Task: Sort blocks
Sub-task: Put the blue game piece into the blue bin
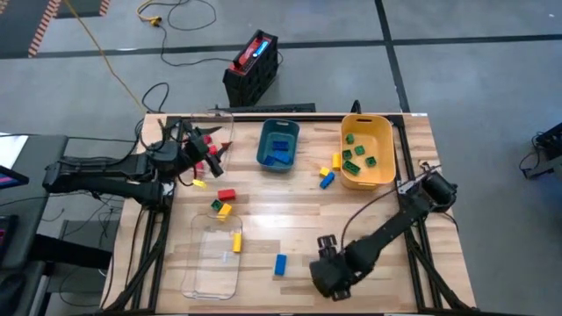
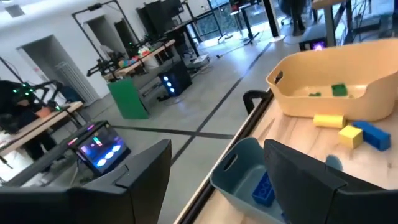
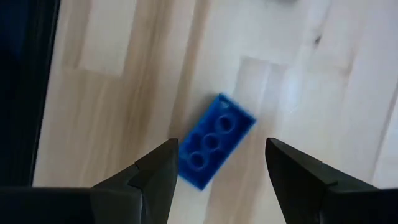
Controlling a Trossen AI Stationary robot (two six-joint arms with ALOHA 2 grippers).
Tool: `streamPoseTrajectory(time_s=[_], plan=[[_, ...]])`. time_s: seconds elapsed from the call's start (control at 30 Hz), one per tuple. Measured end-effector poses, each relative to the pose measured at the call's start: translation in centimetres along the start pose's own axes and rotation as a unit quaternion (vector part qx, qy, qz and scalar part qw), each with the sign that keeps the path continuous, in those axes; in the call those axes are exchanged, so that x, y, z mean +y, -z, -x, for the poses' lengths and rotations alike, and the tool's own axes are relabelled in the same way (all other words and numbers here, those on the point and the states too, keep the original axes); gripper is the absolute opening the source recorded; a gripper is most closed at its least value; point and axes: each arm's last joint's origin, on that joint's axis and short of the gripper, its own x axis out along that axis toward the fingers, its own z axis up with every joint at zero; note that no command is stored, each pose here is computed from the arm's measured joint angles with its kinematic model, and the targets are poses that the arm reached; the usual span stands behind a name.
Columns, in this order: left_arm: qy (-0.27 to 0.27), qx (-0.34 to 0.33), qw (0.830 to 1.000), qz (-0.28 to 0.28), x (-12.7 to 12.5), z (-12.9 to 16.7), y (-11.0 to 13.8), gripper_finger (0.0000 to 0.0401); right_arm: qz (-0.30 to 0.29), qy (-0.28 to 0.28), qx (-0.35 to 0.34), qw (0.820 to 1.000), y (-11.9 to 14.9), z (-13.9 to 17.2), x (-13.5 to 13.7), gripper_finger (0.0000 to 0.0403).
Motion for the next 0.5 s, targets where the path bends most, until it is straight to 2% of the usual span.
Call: streamPoseTrajectory(time_s=[0.17, 0.33, 0.5], plan=[[0.013, -0.005, 1.000, 0.014, 0.2, 0.3, 0.0, 0.0248, -0.015, -0.001, -0.020, 1.000, -0.5, -0.8, 0.2, 0.0251], [0.017, 0.005, 1.000, 0.012, 0.1, 0.3, 0.2, 0.0248, -0.003, 0.028, 0.035, 0.999, 0.2, -3.1, -0.2, 0.0251], [0.019, 0.011, 1.000, 0.008, 0.1, 0.4, 0.4, 0.0248, 0.000, 0.060, 0.073, 0.996, 0.2, -3.4, -2.1, 0.0250]])
